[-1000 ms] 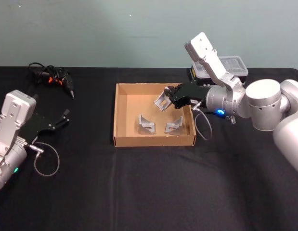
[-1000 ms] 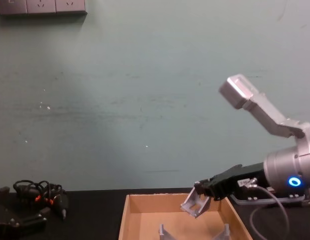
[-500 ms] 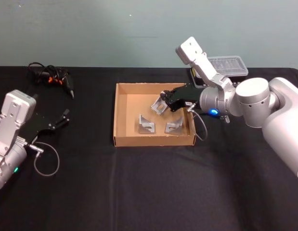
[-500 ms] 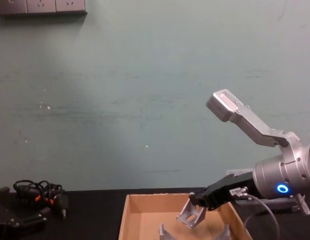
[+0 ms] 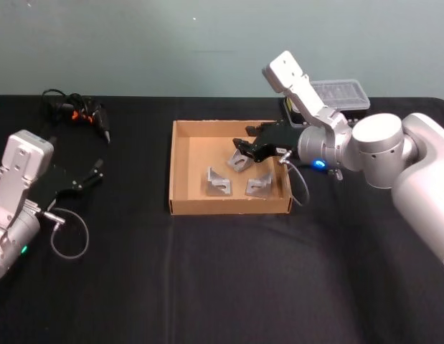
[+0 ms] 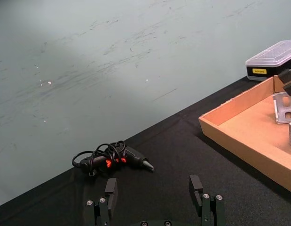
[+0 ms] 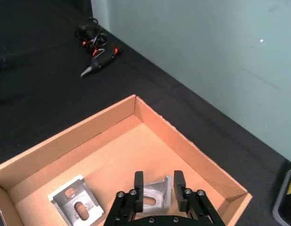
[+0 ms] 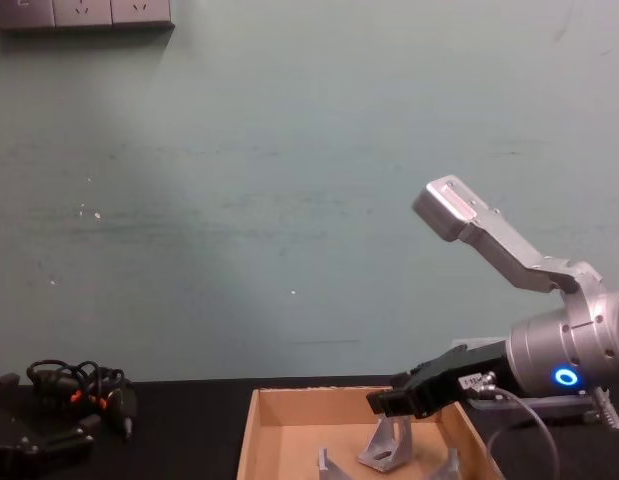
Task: Use one hand to pick up the angle iron from the table and place it into the box.
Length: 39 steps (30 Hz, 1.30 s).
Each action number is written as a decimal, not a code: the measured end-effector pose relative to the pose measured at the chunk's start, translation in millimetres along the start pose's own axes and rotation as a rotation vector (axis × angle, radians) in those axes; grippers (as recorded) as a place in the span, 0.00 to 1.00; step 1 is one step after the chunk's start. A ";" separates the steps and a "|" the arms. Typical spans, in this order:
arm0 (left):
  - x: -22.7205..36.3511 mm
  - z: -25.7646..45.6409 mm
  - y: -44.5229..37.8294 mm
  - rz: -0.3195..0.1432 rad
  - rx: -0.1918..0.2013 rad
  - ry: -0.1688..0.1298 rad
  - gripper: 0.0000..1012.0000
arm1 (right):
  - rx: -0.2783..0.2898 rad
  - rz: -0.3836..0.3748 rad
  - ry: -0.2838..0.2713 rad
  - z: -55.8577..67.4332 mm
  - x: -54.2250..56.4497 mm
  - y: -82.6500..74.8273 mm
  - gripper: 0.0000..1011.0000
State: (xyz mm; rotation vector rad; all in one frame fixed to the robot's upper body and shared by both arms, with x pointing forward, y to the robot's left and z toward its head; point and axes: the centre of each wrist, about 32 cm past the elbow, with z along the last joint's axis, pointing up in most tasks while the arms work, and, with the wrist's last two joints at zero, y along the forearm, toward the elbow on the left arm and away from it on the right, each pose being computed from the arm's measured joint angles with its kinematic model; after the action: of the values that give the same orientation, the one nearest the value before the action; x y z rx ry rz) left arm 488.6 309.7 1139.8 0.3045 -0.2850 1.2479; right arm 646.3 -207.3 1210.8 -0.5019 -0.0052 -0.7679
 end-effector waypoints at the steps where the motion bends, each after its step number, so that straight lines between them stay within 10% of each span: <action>1: 0.0 0.0 0.0 0.000 0.000 0.000 0.99 | 0.006 -0.004 -0.001 0.5 -0.4 -1.3 0.41; 21: 0.0 0.0 0.0 0.000 0.000 0.000 0.99 | 0.269 -0.259 -0.137 -25.9 -34.4 -60.6 0.99; 39: 0.0 0.0 0.0 0.000 0.000 0.000 0.99 | 0.243 -0.384 -0.201 -67.7 -53.7 -85.3 0.99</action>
State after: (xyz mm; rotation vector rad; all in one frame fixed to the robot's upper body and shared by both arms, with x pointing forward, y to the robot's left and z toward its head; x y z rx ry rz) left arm 488.6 309.7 1139.8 0.3044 -0.2851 1.2480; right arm 538.7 -253.1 1178.0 -0.3470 -0.3869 -1.0731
